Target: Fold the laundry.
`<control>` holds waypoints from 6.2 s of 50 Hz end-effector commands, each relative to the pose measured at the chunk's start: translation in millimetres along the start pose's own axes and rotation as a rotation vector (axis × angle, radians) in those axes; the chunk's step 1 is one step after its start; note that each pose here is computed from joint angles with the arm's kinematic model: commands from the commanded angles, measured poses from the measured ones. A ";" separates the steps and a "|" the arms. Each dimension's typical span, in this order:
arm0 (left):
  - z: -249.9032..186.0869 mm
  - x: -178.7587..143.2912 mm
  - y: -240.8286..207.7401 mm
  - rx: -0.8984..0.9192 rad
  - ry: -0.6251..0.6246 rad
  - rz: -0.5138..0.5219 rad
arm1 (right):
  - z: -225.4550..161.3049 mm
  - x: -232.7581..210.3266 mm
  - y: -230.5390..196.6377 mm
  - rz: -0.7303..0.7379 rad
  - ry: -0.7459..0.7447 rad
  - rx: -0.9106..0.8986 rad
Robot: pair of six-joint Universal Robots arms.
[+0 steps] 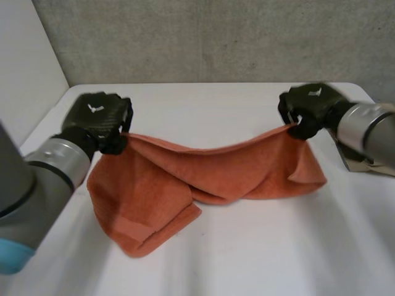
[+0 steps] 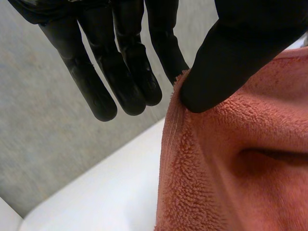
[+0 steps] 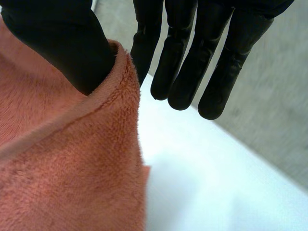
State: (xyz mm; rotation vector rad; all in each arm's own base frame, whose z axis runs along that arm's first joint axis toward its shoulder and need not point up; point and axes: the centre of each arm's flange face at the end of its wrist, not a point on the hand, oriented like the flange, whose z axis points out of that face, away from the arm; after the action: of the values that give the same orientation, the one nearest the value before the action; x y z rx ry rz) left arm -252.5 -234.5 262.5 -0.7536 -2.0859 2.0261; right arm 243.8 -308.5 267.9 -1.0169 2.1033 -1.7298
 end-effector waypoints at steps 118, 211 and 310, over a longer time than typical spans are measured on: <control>-3.0 -66.3 157.2 -0.354 0.130 0.076 | -4.3 4.4 126.2 -0.139 0.154 -0.129; -40.0 -80.0 83.5 -0.365 -0.121 0.344 | -64.6 -9.3 73.4 -0.405 0.031 -0.296; -61.7 -95.0 -79.9 0.062 -0.294 0.290 | -113.4 63.2 -85.5 -0.467 0.256 -0.001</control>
State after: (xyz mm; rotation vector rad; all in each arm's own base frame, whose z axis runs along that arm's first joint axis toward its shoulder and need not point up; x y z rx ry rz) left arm -166.1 -214.4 365.4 -0.8169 -2.1085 2.5116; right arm 162.7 -263.2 390.7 -1.4581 2.1275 -2.1825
